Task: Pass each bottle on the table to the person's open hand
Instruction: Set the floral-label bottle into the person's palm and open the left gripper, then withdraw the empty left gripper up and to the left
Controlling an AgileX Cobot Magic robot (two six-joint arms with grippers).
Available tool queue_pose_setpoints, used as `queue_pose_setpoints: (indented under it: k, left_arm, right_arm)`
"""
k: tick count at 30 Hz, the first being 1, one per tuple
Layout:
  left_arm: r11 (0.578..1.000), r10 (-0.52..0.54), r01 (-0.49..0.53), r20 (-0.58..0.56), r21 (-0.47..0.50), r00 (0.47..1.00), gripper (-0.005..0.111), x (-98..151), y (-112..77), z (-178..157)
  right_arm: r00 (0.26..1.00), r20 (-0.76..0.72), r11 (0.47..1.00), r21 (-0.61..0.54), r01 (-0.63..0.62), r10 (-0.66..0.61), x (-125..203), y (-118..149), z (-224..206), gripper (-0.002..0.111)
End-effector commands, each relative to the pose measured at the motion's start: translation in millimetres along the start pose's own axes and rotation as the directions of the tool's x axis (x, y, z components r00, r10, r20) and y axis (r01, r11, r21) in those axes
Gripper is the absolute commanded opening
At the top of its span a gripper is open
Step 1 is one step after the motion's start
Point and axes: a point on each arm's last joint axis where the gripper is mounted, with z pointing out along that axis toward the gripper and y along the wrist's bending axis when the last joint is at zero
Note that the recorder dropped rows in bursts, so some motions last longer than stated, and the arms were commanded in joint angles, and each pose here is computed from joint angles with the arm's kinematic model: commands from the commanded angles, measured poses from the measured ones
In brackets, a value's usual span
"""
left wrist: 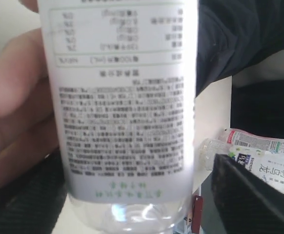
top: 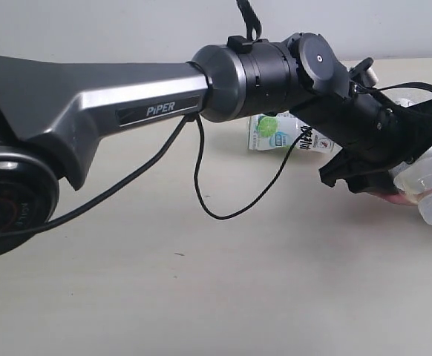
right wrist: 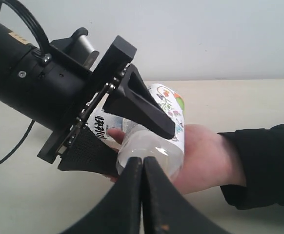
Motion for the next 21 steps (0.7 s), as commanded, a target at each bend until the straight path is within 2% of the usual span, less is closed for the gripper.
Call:
queue_pose_setpoints:
  k: [1, 9, 18, 21]
  left_arm:
    - [0.999, 0.051, -0.050, -0.026, 0.012, 0.998, 0.077, 3, -8.6, -7]
    - [0.995, 0.096, -0.096, -0.091, 0.009, 0.991, 0.077, 1, -15.4, -29]
    - [0.963, 0.267, -0.268, -0.157, 0.018, 0.951, 0.077, -6, -24.3, -70]
    - [0.943, 0.325, -0.333, -0.171, -0.021, 0.930, 0.077, -7, -26.4, -85]
  right_arm:
    - [1.000, 0.009, 1.000, -0.001, 0.004, -0.004, 1, 0, 0, 0.000]
    - [1.000, 0.009, 1.000, -0.001, 0.004, -0.004, 1, 0, 0, 0.000]
    - [1.000, 0.009, 1.000, -0.001, 0.004, -0.004, 1, 0, 0, 0.000]
    - [1.000, 0.009, 1.000, -0.001, 0.004, -0.004, 1, 0, 0, 0.000]
